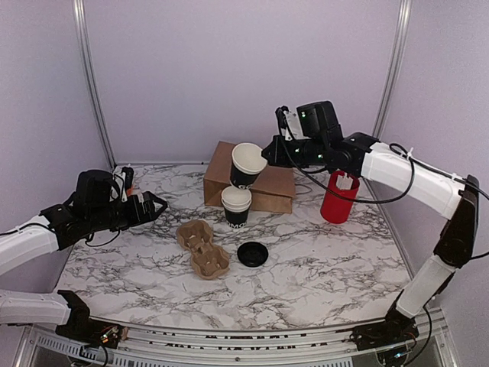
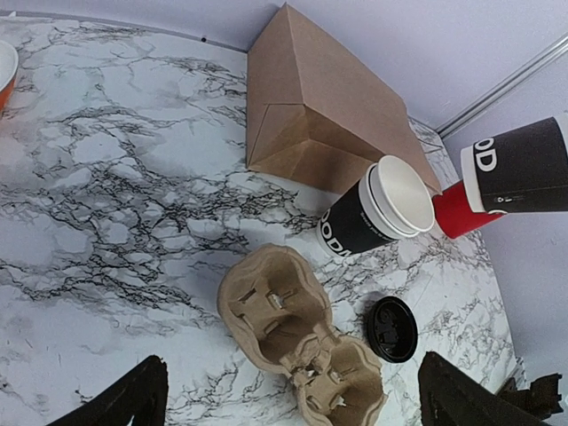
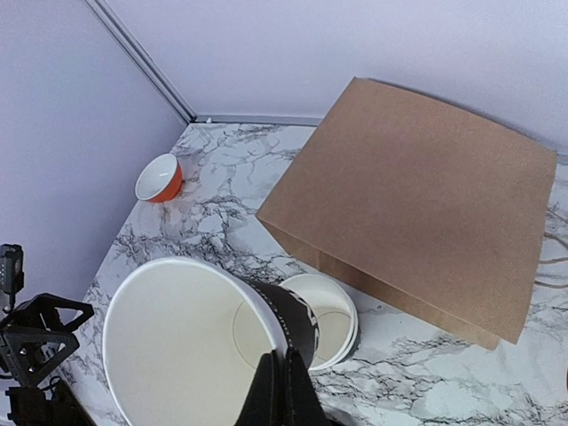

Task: Pack the takeout coffee

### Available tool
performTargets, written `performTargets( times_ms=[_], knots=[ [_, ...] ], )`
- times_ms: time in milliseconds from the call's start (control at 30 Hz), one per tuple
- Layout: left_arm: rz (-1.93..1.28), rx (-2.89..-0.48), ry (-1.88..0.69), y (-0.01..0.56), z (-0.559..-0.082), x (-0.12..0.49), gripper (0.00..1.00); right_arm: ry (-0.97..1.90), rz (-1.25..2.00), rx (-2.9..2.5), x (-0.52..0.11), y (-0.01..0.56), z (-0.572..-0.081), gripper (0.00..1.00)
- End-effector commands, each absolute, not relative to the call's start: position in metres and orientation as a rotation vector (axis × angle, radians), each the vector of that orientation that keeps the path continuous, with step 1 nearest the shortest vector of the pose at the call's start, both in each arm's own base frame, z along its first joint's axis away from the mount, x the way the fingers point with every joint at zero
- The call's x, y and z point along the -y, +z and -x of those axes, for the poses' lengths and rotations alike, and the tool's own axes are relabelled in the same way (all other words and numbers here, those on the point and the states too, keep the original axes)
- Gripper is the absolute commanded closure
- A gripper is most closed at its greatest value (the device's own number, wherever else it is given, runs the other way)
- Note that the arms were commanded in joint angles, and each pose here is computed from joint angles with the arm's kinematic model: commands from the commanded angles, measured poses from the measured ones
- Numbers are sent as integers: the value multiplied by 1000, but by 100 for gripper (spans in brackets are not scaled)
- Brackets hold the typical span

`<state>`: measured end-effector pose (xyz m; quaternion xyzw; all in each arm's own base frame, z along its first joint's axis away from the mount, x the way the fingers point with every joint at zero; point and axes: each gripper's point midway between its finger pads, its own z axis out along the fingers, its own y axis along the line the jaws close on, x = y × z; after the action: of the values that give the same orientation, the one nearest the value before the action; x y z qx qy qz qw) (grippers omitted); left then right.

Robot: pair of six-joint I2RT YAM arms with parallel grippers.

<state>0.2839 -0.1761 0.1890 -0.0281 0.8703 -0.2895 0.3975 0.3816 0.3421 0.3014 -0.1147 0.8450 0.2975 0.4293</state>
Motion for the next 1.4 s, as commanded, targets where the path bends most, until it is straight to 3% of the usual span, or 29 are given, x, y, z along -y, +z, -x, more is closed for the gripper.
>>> performTargets(
  times_ms=[0,367,600,1000,1367],
  knots=[
    [-12,-2151,-749,213,-287,190,1,694,269,-2084,-316,320,-362,100],
    [-190,-2166,-748,227,-291,239,1,572,270,-2268,-258,250,-309,100],
    [-405,-2199,-704,219,-280,302,1,560,293,-2411,-239,195,-277,100],
    [-663,-2258,-585,182,-257,372,1,498,246,-2489,-218,160,-261,100],
    [-795,-2263,-569,162,-238,401,1,505,200,-2511,-209,143,-252,92]
  ],
)
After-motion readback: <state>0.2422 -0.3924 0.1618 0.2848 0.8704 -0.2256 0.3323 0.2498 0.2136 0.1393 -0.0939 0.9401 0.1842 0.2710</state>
